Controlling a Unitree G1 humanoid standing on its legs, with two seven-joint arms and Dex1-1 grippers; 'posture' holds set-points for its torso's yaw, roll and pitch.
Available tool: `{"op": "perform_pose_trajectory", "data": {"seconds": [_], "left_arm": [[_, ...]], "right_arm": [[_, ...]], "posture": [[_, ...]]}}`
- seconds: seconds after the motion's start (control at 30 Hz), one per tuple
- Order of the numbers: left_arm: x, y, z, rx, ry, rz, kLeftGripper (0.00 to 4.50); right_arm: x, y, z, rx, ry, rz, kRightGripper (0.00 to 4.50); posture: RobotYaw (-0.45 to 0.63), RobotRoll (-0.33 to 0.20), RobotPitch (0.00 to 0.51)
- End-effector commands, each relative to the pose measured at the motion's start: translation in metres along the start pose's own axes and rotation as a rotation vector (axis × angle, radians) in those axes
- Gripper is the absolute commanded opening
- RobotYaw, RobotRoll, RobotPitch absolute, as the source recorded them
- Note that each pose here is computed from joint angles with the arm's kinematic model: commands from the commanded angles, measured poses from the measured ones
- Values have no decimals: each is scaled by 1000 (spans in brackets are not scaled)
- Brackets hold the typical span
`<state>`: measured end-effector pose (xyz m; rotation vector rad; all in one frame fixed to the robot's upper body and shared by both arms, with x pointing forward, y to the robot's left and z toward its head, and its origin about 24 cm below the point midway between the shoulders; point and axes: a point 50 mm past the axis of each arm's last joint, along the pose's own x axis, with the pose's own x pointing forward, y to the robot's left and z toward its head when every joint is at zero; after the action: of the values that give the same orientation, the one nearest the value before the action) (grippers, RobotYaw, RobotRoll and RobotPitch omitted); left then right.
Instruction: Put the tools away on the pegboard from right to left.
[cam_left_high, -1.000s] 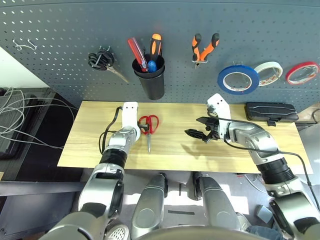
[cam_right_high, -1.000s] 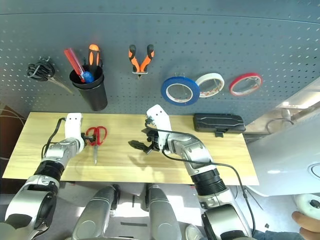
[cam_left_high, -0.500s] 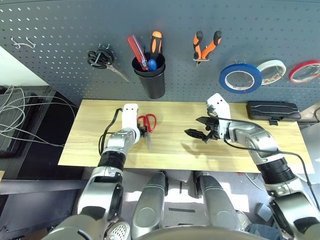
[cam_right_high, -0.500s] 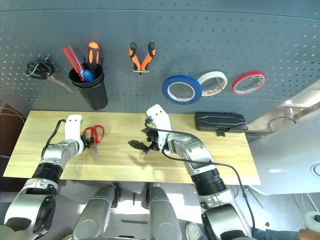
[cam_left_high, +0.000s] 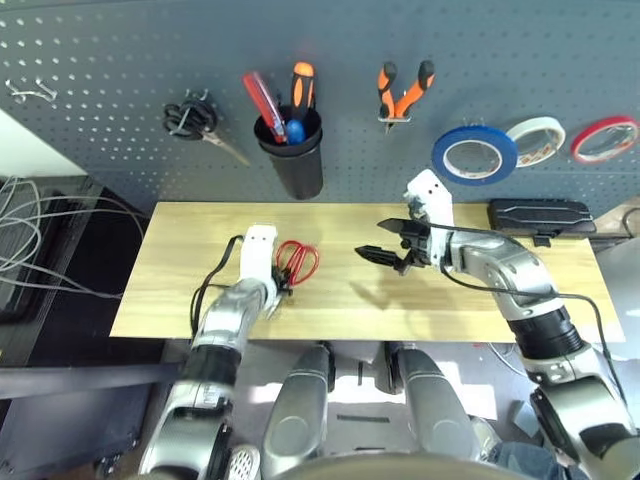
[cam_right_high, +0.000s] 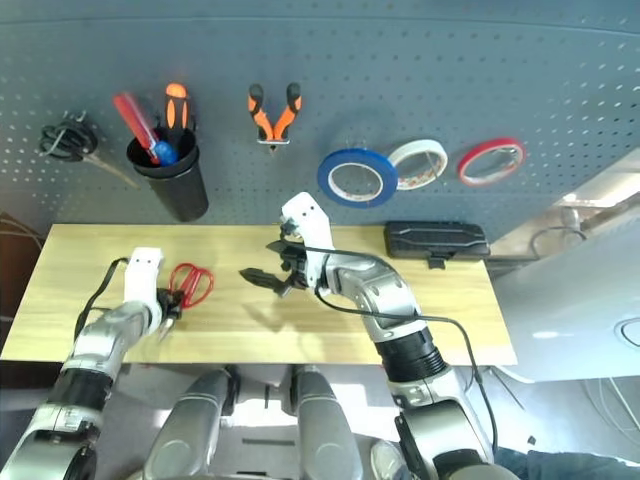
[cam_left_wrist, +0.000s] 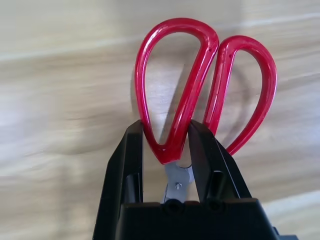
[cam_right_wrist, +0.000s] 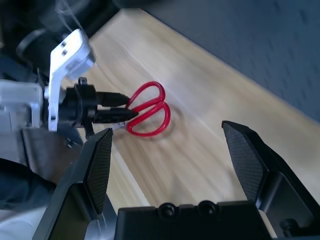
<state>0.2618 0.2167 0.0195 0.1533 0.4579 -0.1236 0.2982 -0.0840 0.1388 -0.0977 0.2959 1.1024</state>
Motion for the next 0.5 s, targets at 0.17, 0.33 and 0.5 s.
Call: {"op": "perform_pose_trajectory", "data": {"seconds": [0.17,0.33,0.5], "left_arm": [[-47,40,23,91,-373,207,1329],[-65,55,45,127,-606,323,1326],[-80,58,75,194,-828,386,1326]], "right_arm": [[6,13,29,-70,-103,108,4500],[7,17,47,-144,-174,149,4500],[7,17,60,-191,-237,152,4500]], "posture": [[65,0,290],[68,0,288],[63,0,285]]}}
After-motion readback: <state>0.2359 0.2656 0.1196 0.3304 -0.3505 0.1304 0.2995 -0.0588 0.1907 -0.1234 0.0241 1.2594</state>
